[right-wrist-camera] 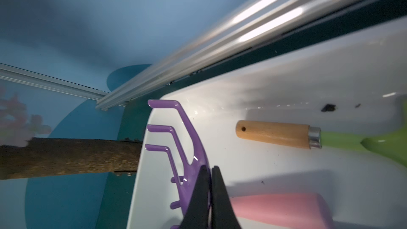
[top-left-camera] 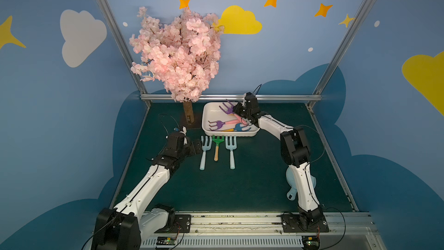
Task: Take the hand rake out of the storage box
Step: Pick up the rake from the storage box, then place the rake at the center of the board.
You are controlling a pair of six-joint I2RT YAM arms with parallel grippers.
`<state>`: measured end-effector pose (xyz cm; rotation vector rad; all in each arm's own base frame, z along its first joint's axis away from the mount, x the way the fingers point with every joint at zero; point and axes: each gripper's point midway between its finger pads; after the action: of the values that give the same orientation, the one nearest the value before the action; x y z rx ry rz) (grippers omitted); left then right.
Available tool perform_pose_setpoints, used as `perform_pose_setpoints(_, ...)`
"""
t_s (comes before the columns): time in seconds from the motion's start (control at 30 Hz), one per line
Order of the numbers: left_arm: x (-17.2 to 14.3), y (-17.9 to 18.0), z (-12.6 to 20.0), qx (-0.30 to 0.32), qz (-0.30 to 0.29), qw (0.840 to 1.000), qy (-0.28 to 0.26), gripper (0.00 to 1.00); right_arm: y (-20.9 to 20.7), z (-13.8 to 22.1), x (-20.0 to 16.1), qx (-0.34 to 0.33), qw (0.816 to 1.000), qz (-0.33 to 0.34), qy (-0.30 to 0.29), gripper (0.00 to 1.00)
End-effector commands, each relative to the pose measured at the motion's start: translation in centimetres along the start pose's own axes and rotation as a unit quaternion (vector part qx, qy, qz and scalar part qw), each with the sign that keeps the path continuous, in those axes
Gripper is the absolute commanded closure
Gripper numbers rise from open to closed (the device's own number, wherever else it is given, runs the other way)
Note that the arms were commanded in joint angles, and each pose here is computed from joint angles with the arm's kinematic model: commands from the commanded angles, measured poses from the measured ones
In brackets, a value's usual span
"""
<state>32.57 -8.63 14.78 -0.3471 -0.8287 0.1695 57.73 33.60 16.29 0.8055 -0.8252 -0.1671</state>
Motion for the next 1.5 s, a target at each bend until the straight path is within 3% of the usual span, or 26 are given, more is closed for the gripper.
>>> perform_pose_setpoints(0.0,0.0,0.4,0.4,0.003,-0.002,1.000,-0.008,0.00,4.2,5.2,4.0,0.026,0.998,0.035,-0.041,1.00)
perform_pose_setpoints(0.23,-0.1,0.5,0.6,0.000,-0.001,1.000,-0.016,0.00,1.0,15.5,1.4,-0.043,0.996,0.041,-0.061,1.00)
perform_pose_setpoints(0.47,-0.3,0.2,0.1,-0.018,0.009,1.000,-0.016,0.00,-4.9,25.2,-7.6,-0.075,0.996,-0.005,-0.036,1.00)
perform_pose_setpoints(0.57,-0.6,-0.1,-0.6,-0.026,0.018,0.999,-0.007,0.00,-7.5,27.7,-11.6,-0.095,0.995,-0.020,-0.034,1.00)
perform_pose_setpoints(0.8,-0.6,-1.7,-0.7,-0.072,0.041,0.997,0.000,0.00,-11.7,26.4,-16.9,-0.118,0.992,-0.047,0.015,1.00)
perform_pose_setpoints(1.1,-0.7,-1.3,0.0,-0.063,0.038,0.997,-0.004,0.00,-13.3,20.9,-19.1,-0.118,0.988,-0.067,0.072,1.00)
perform_pose_setpoints(1.27,-0.7,-1.2,0.3,-0.057,0.035,0.998,-0.005,0.00,-14.3,19.7,-19.3,-0.136,0.986,-0.058,0.082,1.00)
perform_pose_setpoints(1.3,-0.6,-1.1,0.4,-0.056,0.035,0.998,-0.004,0.00,-14.5,19.8,-19.3,-0.141,0.985,-0.055,0.082,0.98)
perform_pose_setpoints(1.4,-0.5,-1.4,0.8,-0.062,0.035,0.997,-0.006,0.00,-15.0,20.8,-19.1,-0.161,0.983,-0.034,0.084,0.65)
perform_pose_setpoints(1.47,-0.5,-1.3,1.2,-0.061,0.033,0.998,-0.012,0.00,-14.7,22.0,-18.7,-0.172,0.981,-0.007,0.092,0.57)
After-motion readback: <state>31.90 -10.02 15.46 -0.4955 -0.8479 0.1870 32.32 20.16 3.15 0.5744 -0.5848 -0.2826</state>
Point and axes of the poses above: each gripper's point midway between its finger pads, its own z axis back along the fingers, its own y axis along the line the jaws close on, x = y × z, and after that the axes turned 1 degree about -z, right-handed
